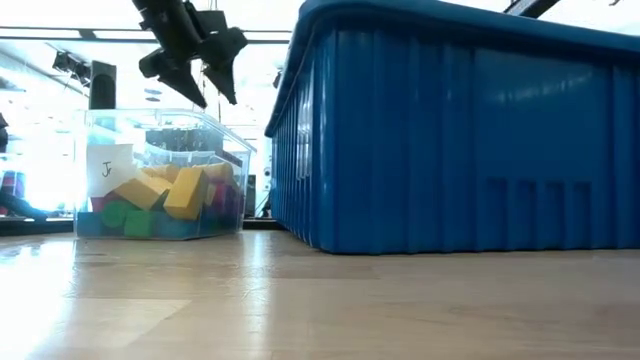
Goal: Sort blocks
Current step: Put the yellow block into the transparent bin
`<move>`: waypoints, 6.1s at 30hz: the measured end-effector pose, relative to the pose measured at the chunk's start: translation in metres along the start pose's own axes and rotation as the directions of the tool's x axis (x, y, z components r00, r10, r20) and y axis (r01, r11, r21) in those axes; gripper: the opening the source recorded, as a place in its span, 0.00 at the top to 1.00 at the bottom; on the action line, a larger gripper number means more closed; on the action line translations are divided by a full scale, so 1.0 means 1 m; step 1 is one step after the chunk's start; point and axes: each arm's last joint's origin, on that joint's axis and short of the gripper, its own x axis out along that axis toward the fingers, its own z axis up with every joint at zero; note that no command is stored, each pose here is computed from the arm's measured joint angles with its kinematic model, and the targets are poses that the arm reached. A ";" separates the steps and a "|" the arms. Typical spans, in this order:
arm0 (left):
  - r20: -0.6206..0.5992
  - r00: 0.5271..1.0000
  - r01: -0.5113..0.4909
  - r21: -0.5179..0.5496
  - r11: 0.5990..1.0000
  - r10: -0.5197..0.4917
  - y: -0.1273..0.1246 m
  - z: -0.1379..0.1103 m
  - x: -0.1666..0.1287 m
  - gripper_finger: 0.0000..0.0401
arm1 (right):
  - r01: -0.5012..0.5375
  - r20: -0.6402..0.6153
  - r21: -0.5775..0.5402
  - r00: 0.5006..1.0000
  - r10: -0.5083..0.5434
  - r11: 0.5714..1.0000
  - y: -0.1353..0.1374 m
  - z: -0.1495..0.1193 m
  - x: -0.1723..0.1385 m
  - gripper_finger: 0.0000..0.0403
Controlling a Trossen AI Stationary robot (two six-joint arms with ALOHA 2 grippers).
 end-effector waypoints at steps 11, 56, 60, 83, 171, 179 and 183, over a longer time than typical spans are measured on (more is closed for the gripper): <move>0.055 0.992 0.116 -0.027 0.993 -0.115 -0.017 0.001 -0.008 0.11 | -0.093 0.102 0.701 0.994 0.030 0.707 -0.001 0.000 -0.039 0.87; 0.201 0.724 0.462 0.569 0.680 -0.660 -0.077 0.025 -0.026 0.16 | -0.710 0.565 0.313 0.673 0.478 0.630 0.060 0.072 -0.073 0.70; 0.273 0.666 0.342 0.715 0.610 -0.694 -0.091 0.027 -0.028 0.16 | -0.808 0.637 0.181 0.531 0.558 0.561 0.082 0.093 -0.109 0.70; 0.275 0.569 0.217 0.859 0.463 -0.775 -0.187 0.006 -0.012 0.38 | -0.909 0.609 0.067 0.364 0.704 0.412 0.141 0.135 -0.146 0.70; -0.017 0.987 -0.157 0.146 0.977 0.161 -0.022 -0.031 -0.009 0.62 | 0.245 -0.156 0.791 0.967 -0.202 0.561 0.001 -0.026 0.128 0.43; 0.012 0.993 -0.117 0.162 0.980 0.116 -0.028 -0.027 -0.008 0.62 | 0.131 -0.093 0.783 0.991 -0.094 0.608 0.017 0.002 0.105 0.43; 0.013 0.993 -0.115 0.159 0.981 0.114 -0.029 -0.027 -0.008 0.62 | -0.006 0.040 0.765 0.998 -0.038 0.644 0.022 0.024 0.083 0.43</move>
